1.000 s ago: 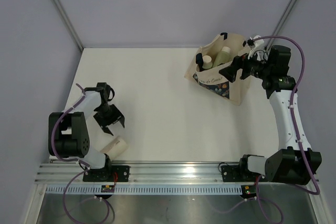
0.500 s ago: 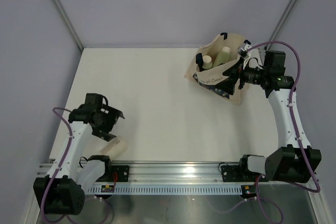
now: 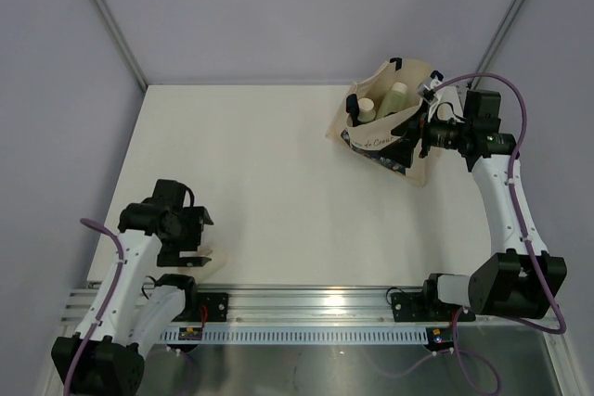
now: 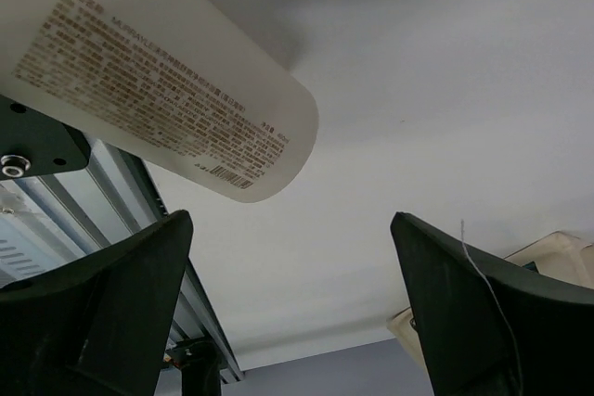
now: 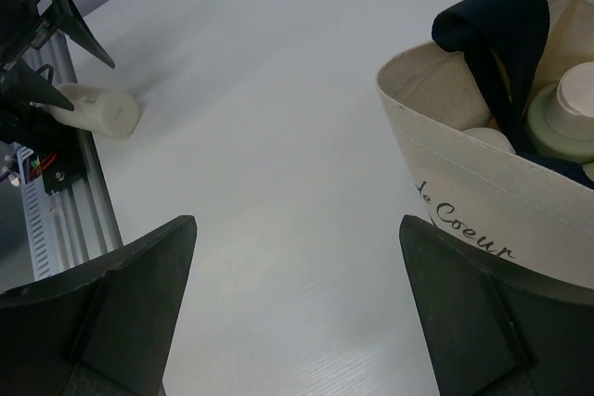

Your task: Place the personal care products into the canvas bag

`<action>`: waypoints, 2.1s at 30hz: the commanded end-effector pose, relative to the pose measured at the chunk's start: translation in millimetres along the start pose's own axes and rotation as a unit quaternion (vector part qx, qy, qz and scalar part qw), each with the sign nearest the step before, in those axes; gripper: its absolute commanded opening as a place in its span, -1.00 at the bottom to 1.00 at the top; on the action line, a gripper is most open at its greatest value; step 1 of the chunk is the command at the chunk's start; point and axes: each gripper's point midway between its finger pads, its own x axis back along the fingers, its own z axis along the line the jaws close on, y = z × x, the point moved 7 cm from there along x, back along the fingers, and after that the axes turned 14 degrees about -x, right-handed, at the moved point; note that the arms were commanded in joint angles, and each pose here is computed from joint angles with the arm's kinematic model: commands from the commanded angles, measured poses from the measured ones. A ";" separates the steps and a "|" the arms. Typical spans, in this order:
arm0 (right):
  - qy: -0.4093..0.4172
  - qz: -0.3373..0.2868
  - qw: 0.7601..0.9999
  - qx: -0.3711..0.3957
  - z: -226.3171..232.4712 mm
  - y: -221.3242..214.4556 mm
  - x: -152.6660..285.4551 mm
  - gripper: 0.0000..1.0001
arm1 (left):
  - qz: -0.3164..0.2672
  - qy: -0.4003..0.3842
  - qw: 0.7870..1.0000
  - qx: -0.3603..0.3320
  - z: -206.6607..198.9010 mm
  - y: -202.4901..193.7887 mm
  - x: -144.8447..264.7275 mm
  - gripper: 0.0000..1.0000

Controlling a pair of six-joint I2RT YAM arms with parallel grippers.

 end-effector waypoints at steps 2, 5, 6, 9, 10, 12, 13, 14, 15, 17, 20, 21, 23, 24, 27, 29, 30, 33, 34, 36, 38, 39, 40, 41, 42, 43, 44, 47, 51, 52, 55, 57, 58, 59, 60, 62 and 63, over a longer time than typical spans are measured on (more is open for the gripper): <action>0.009 -0.008 1.000 0.014 1.4 4.4 -2.7 0.99 | -0.057 0.044 0.997 -0.007 10.9 11.5 19.1 0.87; 0.013 -0.010 1.000 0.009 0.7 5.6 -3.2 0.99 | -0.072 0.081 0.994 -0.010 21.3 14.8 6.4 0.87; 0.013 -0.010 1.000 0.010 1.1 5.9 -3.1 0.99 | -0.075 0.087 0.993 -0.009 21.6 15.8 0.7 0.87; 0.016 -0.009 1.000 0.014 4.1 5.3 -1.7 0.99 | -0.063 0.115 0.991 -0.013 17.1 15.3 -26.2 0.87; 0.016 -0.010 1.000 0.017 6.2 5.8 -0.6 0.99 | -0.060 0.124 0.990 -0.014 15.5 15.1 -31.1 0.87; 0.018 -0.010 1.000 0.020 8.8 5.3 0.1 0.99 | -0.063 0.148 0.987 -0.017 11.2 17.1 -39.4 0.87; 0.017 -0.011 1.000 0.023 10.4 5.5 1.4 0.99 | -0.068 0.152 0.986 -0.017 9.4 18.5 -40.7 0.87; 0.018 -0.011 0.999 0.024 11.2 5.2 1.7 0.99 | -0.072 0.153 0.985 -0.015 7.8 19.6 -41.4 0.87; 0.019 -0.011 0.999 0.025 11.6 4.5 1.4 0.99 | -0.077 0.158 0.984 -0.015 6.0 21.0 -43.0 0.87; 0.021 -0.011 0.999 0.025 11.4 3.6 1.4 0.99 | -0.089 0.164 0.982 -0.012 5.7 25.0 -47.9 0.86; 0.023 -0.008 0.999 0.024 11.9 2.8 1.6 0.99 | -0.079 0.168 0.982 -0.020 1.6 25.4 -67.5 0.85; 0.023 -0.008 0.999 0.025 11.8 2.8 1.6 0.99 | -0.074 0.175 0.981 -0.025 1.3 24.8 -72.3 0.84; 0.021 -0.009 0.999 0.026 12.7 2.8 2.6 0.99 | -0.066 0.201 0.976 -0.045 -0.8 25.2 -82.2 0.83; 0.022 -0.008 0.999 0.027 13.3 2.6 2.9 0.99 | -0.067 0.195 0.977 -0.052 -6.7 26.2 -86.1 0.81; 0.020 -0.007 0.999 0.026 13.7 -0.1 3.2 0.99 | -0.065 0.167 0.979 -0.097 -29.2 28.1 -88.2 0.66; 0.019 -0.006 0.999 0.025 13.2 -1.0 3.0 0.99 | -0.075 0.120 0.977 -0.159 -55.4 29.4 -85.4 0.33; 0.018 -0.006 1.000 0.025 13.3 -0.8 3.2 0.99 | -0.074 0.107 0.974 -0.183 -62.9 29.3 -84.6 0.16; 0.016 -0.004 1.000 0.020 11.4 -1.4 2.6 0.99 | -0.071 0.062 0.953 -0.288 -90.7 28.7 -84.2 -0.74; 0.015 -0.004 1.000 0.020 11.5 -1.2 2.7 0.99 | -0.065 0.056 0.934 -0.348 -92.6 28.8 -85.2 -1.00; 0.013 -0.002 1.000 0.018 11.5 -1.9 3.0 0.99 | -0.054 0.019 0.914 -0.403 -106.1 26.2 -89.8 -1.00; 0.007 0.002 1.000 0.016 11.5 -4.0 3.9 0.99 | -0.050 -0.076 0.864 -0.495 -124.7 21.4 -91.5 -1.00; 0.005 0.003 1.000 0.019 12.3 -5.0 4.7 0.99 | -0.016 -0.133 0.844 -0.519 -122.7 9.6 -86.6 -1.00; -0.001 0.005 1.000 0.019 11.5 -5.9 5.5 0.99 | -0.017 -0.168 0.823 -0.542 -126.6 6.7 -83.5 -1.00; -0.003 0.007 1.000 0.018 12.5 -7.9 6.5 0.99 | -0.020 -0.221 0.804 -0.552 -136.2 1.3 -74.9 -1.00; -0.005 0.009 1.000 0.018 12.9 -9.1 7.0 0.99 | -0.017 -0.241 0.792 -0.561 -137.9 -2.2 -73.5 -1.00; -0.006 0.013 1.000 0.012 13.2 -11.8 7.3 0.99 | -0.025 -0.271 0.775 -0.570 -145.7 -4.0 -69.8 -1.00; -0.008 0.014 1.000 0.012 14.2 -12.1 8.4 0.99 | -0.006 -0.306 0.757 -0.577 -149.6 -10.9 -64.6 -1.00; -0.008 0.018 1.000 0.007 17.8 -15.2 10.3 0.99 | 0.014 -0.388 0.710 -0.588 -160.3 -24.0 -57.3 -1.00; -0.001 0.023 1.000 0.003 23.1 -18.1 12.1 0.99 | 0.038 -0.475 0.660 -0.582 -165.5 -38.1 -50.0 -1.00; 0.007 0.027 1.000 -0.004 25.9 -21.2 12.5 0.99 | 0.034 -0.500 0.641 -0.582 -167.8 -40.6 -48.8 -1.00; 0.036 0.034 0.999 -0.014 28.2 -30.0 6.4 0.99 | 0.057 -0.558 0.585 -0.586 -168.2 -58.6 -36.7 -1.00; 0.042 0.062 0.997 -0.030 30.7 -38.7 -6.8 0.99 | 0.083 -0.582 0.549 -0.593 -166.6 -76.2 -25.7 -1.00; 0.045 0.076 0.996 -0.030 33.3 -43.5 -17.0 0.99 | 0.084 -0.598 0.527 -0.597 -169.3 -83.8 -18.7 -1.00; 0.039 0.099 0.993 -0.045 38.1 -49.7 -30.1 0.99 | 0.102 -0.610 0.500 -0.606 -168.1 -99.4 -9.9 -1.00; 0.036 0.102 0.993 -0.041 39.4 -48.9 -39.1 0.99 | 0.107 -0.624 0.483 -0.605 -169.7 -107.5 -1.3 -1.00; 0.024 0.120 0.990 -0.068 38.9 -54.6 -55.1 0.99 | 0.113 -0.640 0.459 -0.606 -169.5 -122.6 11.2 -1.00; 0.032 0.126 0.989 -0.075 45.0 -55.6 -65.5 0.99 | 0.127 -0.646 0.449 -0.604 -165.2 -135.2 17.6 -1.00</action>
